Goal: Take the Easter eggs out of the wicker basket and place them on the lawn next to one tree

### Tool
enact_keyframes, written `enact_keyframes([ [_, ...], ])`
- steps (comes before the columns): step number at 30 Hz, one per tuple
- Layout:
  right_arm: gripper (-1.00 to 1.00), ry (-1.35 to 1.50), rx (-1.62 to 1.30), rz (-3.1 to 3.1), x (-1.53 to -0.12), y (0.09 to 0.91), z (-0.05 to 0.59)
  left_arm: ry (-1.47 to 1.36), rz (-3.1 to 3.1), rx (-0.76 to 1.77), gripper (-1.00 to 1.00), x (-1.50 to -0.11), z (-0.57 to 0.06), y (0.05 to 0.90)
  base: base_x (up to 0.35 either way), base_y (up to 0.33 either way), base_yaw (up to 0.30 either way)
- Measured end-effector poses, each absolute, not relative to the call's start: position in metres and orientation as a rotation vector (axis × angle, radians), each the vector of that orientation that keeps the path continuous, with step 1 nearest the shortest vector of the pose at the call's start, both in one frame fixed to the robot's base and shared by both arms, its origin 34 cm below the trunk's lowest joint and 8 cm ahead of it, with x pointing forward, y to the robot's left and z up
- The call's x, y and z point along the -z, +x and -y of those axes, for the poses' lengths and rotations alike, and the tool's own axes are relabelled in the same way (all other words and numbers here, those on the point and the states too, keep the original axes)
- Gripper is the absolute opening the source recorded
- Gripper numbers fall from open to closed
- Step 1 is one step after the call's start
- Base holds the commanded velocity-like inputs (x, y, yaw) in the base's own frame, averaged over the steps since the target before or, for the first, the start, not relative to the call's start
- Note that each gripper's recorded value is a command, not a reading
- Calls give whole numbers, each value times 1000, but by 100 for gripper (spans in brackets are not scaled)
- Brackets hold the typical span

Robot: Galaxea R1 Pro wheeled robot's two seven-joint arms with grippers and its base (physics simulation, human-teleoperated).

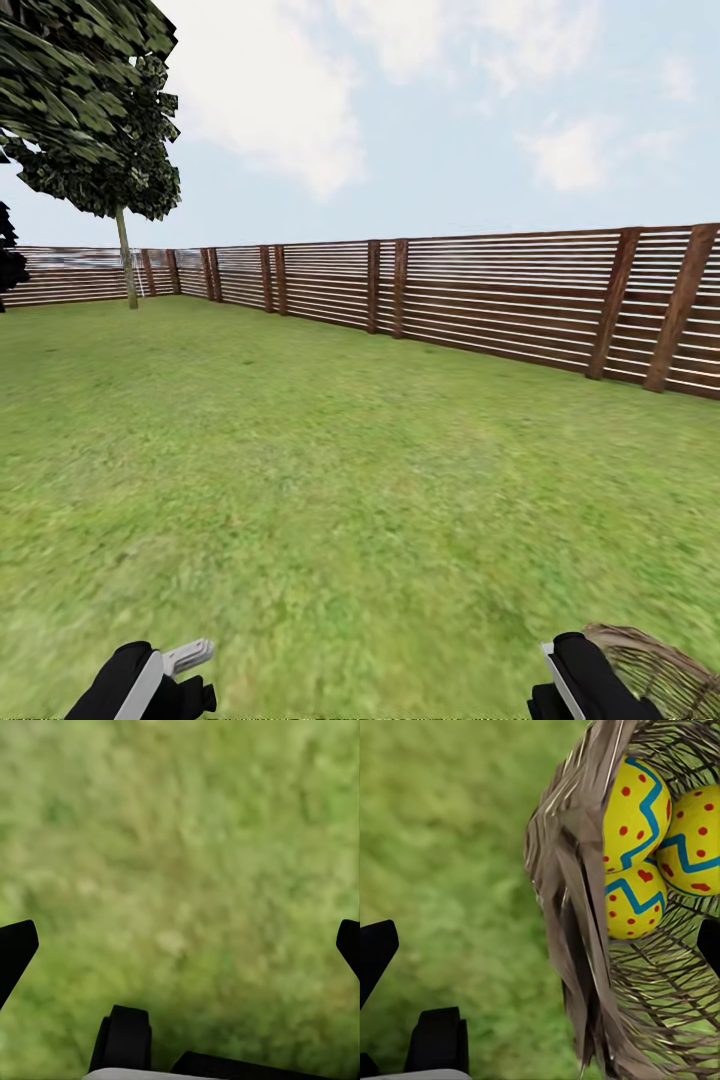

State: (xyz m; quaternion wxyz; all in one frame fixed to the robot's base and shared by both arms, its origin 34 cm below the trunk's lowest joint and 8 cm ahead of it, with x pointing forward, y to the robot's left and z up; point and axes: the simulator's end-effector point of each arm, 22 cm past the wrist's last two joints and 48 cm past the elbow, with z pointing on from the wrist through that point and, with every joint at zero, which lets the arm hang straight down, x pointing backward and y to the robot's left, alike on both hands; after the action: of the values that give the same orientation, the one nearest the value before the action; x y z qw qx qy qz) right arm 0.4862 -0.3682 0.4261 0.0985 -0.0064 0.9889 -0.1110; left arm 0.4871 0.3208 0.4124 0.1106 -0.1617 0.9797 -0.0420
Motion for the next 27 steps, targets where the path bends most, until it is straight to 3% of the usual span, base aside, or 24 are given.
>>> enact_keyframes([
  [27,100,-19,330,-2925,-413,483,369,-469,-2879,142,100,-399,-311,485,34,-40,0],
])
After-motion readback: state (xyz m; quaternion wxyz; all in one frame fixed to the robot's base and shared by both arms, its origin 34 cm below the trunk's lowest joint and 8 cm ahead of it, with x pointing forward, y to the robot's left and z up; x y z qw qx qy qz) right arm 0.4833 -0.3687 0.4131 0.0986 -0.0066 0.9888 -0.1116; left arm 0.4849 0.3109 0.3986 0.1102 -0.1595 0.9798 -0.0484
